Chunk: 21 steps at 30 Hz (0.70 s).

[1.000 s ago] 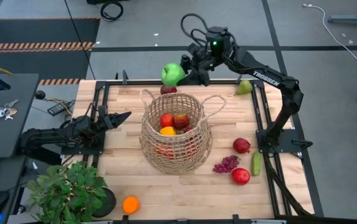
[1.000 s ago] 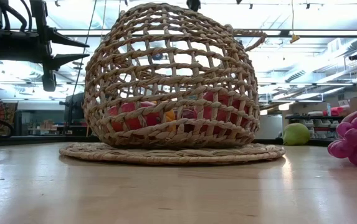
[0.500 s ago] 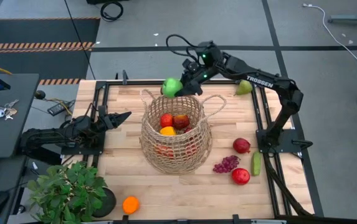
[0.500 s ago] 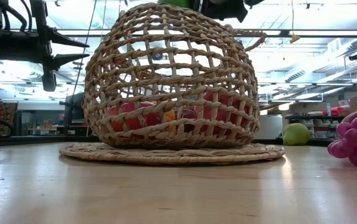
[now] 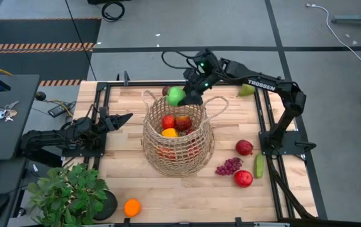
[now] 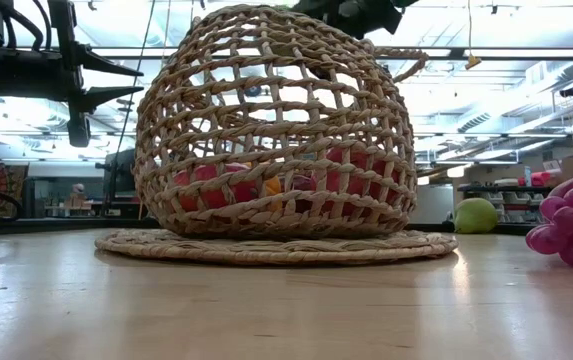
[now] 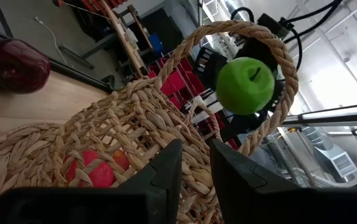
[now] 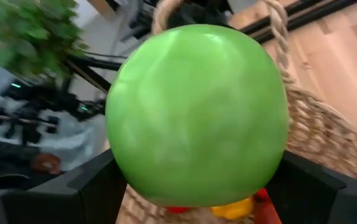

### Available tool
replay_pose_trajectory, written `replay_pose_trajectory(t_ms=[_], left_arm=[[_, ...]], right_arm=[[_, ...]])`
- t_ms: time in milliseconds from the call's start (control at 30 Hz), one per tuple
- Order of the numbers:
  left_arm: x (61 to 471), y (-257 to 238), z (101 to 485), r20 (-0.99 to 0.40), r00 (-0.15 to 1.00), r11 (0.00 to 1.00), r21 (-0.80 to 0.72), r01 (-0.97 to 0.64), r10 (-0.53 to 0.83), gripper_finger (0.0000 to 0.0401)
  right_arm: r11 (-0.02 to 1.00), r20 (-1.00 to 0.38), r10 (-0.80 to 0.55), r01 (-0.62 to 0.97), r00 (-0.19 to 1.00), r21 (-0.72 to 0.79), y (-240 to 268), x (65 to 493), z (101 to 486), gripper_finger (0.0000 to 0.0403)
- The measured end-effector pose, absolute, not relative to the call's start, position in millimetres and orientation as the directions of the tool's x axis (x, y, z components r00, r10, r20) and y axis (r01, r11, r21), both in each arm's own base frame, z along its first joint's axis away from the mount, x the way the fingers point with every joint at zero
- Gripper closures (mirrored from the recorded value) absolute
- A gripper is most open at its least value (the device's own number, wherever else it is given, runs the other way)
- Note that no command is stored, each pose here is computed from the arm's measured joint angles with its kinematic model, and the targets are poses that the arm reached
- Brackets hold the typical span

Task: Build produce basket
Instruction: Put the green apple into the basket

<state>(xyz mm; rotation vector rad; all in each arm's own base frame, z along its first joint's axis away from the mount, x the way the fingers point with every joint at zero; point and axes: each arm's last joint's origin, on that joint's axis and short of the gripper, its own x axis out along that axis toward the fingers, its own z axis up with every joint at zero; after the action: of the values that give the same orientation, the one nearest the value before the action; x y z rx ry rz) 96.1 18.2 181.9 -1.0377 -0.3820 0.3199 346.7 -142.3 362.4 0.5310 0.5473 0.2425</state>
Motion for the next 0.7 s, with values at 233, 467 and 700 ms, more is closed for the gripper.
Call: replay_pose_trajectory(t_ms=[233,467,700], left_arm=[[96.1,18.3,181.8,0.154,0.889,0.472,-0.878,-0.077,0.432,0.0313],[96.1,18.3,182.0,0.155,0.889,0.472,-0.878,-0.076,0.432,0.0312],[96.2,18.3,181.7,0.152,0.889,0.472,-0.878,-0.079,0.431,0.0316]], right_arm=[[0.891,-0.543,0.285,-0.009,0.789,0.455,-128.5,347.9,353.9,0.007],[0.931,-0.577,0.283,-0.074,0.766,0.359,-102.3,362.8,347.2,0.007],[0.945,-0.673,0.243,-0.014,0.698,0.326,-83.2,395.1,326.0,0.007]])
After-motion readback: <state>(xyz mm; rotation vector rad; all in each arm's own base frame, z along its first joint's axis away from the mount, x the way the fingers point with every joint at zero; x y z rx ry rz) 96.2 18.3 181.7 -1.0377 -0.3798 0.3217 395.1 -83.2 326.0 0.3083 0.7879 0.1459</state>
